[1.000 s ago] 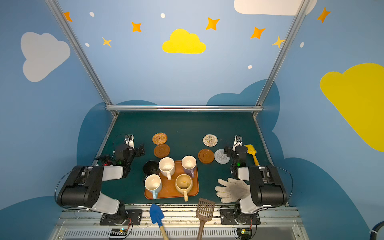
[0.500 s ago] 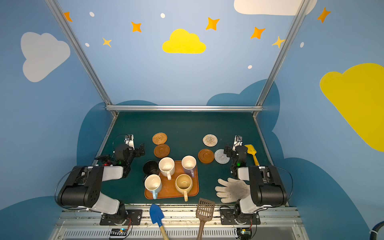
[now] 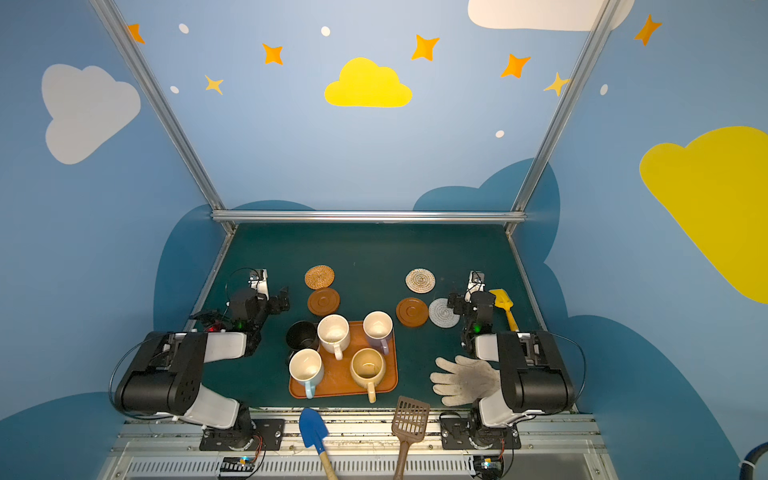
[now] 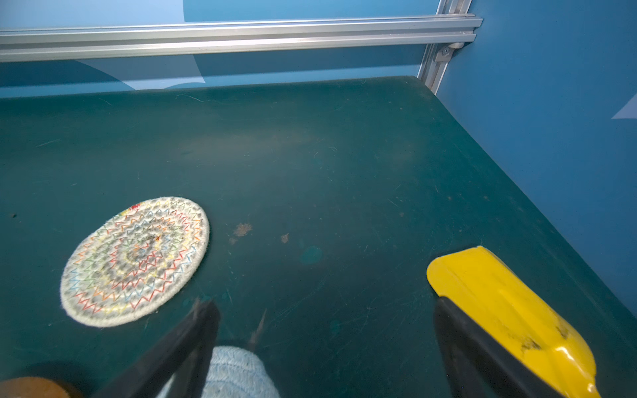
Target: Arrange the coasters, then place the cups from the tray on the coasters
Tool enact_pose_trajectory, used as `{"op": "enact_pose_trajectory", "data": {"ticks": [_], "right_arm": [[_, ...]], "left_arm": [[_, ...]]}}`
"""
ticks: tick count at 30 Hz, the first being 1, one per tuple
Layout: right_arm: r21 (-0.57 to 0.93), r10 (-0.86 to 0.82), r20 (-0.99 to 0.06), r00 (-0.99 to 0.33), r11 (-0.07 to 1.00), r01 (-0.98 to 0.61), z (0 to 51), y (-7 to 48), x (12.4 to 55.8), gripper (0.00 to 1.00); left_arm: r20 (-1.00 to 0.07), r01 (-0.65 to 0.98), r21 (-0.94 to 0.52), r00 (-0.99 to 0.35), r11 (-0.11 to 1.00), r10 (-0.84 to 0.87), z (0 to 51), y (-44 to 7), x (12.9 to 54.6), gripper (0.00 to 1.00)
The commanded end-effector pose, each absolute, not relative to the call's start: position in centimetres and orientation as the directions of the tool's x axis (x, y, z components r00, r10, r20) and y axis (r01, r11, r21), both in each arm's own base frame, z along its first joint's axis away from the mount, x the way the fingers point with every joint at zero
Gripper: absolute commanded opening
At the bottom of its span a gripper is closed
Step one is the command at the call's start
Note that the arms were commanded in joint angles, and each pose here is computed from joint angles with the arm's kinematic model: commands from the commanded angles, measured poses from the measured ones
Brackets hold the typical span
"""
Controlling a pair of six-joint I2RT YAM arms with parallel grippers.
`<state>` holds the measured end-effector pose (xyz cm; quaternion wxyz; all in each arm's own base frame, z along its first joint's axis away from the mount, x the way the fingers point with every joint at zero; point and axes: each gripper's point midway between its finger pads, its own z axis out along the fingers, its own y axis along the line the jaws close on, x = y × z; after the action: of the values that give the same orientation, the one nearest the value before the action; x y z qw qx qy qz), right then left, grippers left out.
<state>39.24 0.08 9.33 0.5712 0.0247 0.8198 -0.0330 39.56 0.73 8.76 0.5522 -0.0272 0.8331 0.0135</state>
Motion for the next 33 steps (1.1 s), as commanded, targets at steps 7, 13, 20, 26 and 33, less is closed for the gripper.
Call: {"op": "enact_pose_trajectory", "data": {"ticks": [7,13,20,26,33], "right_arm": [[-0.025,0.006,-0.939,-0.345,0.996,0.085,9.3,0.0,39.2,0.97],[-0.02,0.038,-0.901,-0.431,0.992,0.128,11.8,-0.6,38.3,0.97],[0.218,0.168,-0.807,-0.566,0.976,-0.021,16.4,4.4,38.9,0.95],[0.244,0.061,-0.729,-0.682,0.954,-0.176,17.1,10.8,38.7,0.96],[0.258,-0.051,-0.66,-0.75,0.922,-0.29,17.2,15.5,37.9,0.96]], "left_arm": [[-0.922,-0.085,-0.002,-0.386,0.996,-0.035,8.6,1.2,39.3,0.99],[-0.916,-0.119,-0.022,-0.395,0.993,-0.067,14.0,1.5,37.9,0.99],[-0.862,-0.029,-0.275,-0.436,0.961,-0.259,20.2,-1.9,36.3,0.99],[-0.686,0.039,-0.235,-0.714,0.971,-0.137,17.5,-6.5,38.0,0.99],[-0.464,0.035,-0.2,-0.883,0.979,-0.063,11.8,-9.4,42.5,0.99]]}}
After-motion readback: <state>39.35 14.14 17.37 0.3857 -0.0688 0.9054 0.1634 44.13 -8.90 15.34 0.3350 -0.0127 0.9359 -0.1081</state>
